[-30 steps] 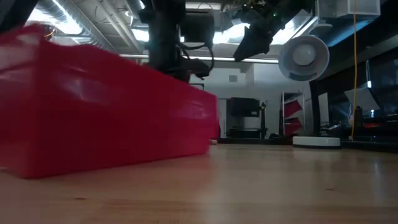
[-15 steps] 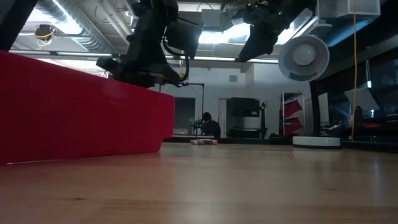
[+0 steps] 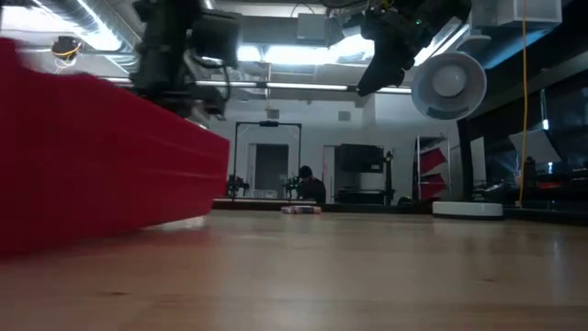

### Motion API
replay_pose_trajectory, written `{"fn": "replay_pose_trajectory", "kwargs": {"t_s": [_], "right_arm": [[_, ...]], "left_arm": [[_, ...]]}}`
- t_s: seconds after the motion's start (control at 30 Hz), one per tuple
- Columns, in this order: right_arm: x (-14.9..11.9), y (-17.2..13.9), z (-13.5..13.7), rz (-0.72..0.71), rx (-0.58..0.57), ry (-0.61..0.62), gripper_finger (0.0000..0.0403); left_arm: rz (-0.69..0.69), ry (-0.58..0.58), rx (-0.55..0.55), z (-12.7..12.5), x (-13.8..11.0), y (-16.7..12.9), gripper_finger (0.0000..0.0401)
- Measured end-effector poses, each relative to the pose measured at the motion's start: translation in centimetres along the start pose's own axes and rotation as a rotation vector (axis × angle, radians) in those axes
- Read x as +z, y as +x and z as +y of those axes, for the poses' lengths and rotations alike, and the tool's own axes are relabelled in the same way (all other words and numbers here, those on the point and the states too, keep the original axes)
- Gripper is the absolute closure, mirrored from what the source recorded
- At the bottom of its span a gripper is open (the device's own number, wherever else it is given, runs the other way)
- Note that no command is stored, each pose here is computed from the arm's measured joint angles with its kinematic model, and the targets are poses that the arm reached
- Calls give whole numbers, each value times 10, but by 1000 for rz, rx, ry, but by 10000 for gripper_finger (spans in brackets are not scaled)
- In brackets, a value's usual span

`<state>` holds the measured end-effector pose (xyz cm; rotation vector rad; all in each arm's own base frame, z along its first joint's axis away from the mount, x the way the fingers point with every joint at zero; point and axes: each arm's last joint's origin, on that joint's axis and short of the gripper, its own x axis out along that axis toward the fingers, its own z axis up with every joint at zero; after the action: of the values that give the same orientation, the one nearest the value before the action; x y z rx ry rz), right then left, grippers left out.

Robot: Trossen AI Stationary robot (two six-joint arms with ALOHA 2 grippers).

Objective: Sort batteries
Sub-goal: Move the bins from the center to the middle left side of the table

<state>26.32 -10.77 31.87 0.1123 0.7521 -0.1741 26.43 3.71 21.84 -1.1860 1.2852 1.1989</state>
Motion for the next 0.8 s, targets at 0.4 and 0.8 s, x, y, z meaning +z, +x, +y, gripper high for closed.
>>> {"fn": "replay_pose_trajectory", "kwargs": {"t_s": [0.4, 0.8], "right_arm": [[10, 0, -1, -101, -16, -49, 263], [18, 3, -3, -181, -30, -34, 263]], "left_arm": [[-25, -169, -182, 45, 3, 18, 383], [-38, 44, -198, 44, 3, 17, 266]]}}
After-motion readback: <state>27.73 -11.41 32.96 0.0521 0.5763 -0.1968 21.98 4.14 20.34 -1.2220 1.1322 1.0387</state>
